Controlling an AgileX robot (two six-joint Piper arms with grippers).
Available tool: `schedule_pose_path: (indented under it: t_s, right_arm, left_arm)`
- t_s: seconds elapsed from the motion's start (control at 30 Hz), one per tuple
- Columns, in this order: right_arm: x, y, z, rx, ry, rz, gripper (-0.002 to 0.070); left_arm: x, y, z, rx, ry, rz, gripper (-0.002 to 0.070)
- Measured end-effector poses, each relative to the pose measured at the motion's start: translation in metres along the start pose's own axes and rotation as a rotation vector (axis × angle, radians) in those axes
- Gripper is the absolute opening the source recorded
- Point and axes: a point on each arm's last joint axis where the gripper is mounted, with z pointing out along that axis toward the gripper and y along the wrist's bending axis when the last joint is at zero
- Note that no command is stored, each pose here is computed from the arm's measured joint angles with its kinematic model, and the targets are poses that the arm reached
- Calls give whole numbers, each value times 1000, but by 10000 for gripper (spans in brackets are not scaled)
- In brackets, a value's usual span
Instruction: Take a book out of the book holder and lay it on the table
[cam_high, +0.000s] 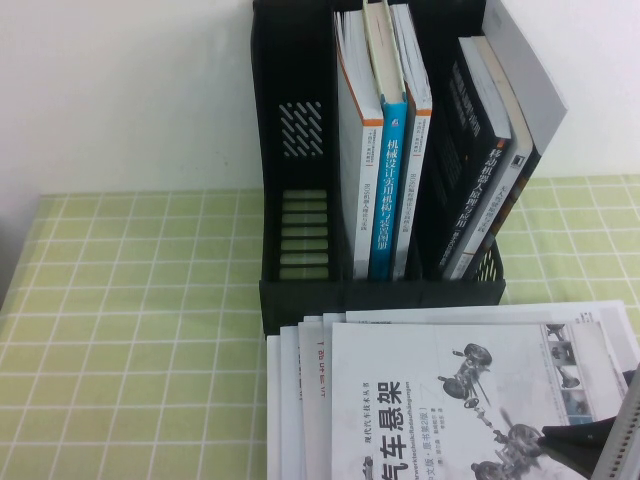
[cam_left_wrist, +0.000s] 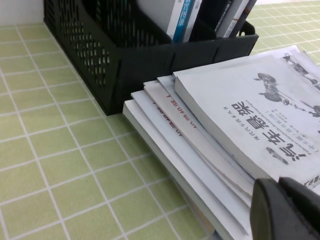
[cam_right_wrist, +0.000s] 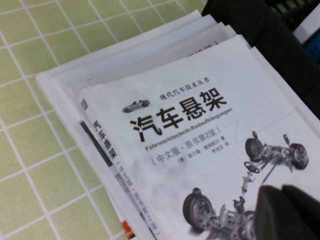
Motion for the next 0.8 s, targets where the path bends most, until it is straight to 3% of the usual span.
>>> schedule_pose_path:
  t_s: [0.23, 0.37, 0.63, 0.8]
  right_arm:
    - [1, 0, 0, 0, 2, -2, -1]
    - [2, 0, 1, 0, 5, -2, -1]
    - [2, 0, 1, 0, 5, -4, -1]
    - [2, 0, 1, 1, 5, -5, -1]
  left_arm:
    - [1, 0, 0, 1, 6, -2, -3]
    - [0, 5, 2, -39, -48, 64, -3]
    - [32, 37, 13, -249, -325, -76, -3]
    - [44, 47, 9, -430, -268, -175, -3]
